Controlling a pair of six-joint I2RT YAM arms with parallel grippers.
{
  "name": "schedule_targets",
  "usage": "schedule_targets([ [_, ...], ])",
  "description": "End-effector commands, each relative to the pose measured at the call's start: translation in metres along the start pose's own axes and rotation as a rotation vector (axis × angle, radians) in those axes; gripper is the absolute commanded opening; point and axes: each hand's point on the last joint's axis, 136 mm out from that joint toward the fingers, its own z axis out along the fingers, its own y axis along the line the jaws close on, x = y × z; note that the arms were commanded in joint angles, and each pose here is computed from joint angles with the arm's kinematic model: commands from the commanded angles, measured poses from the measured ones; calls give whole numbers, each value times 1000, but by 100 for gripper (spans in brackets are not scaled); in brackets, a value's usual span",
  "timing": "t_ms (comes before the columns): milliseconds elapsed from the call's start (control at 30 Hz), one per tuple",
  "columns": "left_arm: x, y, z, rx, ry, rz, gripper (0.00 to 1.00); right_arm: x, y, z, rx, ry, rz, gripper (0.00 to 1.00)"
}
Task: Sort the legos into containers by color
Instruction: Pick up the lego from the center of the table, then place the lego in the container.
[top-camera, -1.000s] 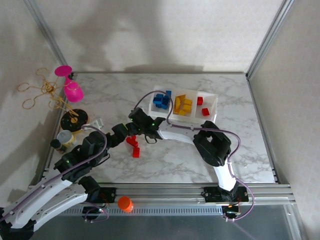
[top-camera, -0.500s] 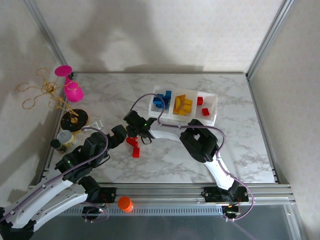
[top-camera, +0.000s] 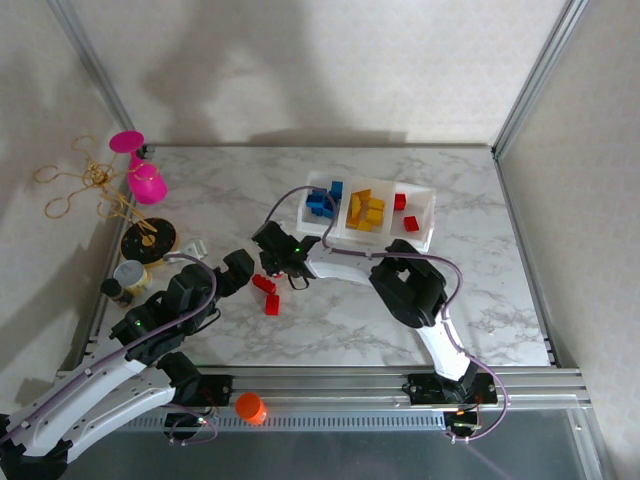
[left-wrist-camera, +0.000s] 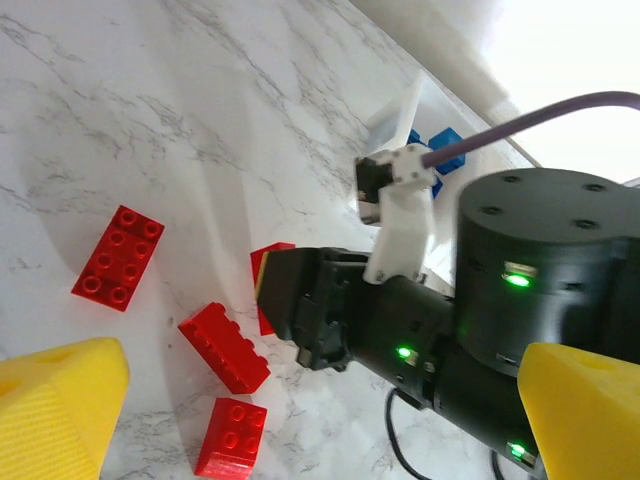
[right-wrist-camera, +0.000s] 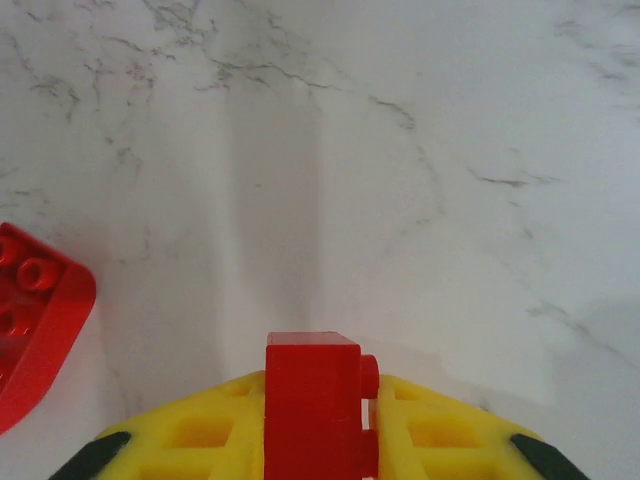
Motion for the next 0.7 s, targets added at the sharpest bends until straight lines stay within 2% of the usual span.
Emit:
schedule_targets([
  [0, 0, -7, 0, 25, 13, -8, 100, -34, -12, -47, -5, -105, 52, 25],
  [100, 3, -17, 1, 61, 40, 4, 100, -44, -41, -72, 11, -150, 101, 25],
  [300, 11, -30, 9, 105, 76, 27, 100, -49, -119, -118, 138, -216, 189, 26],
  [667, 21, -65, 36, 166, 131, 70, 100, -48, -274, -158, 382, -262, 400, 27],
])
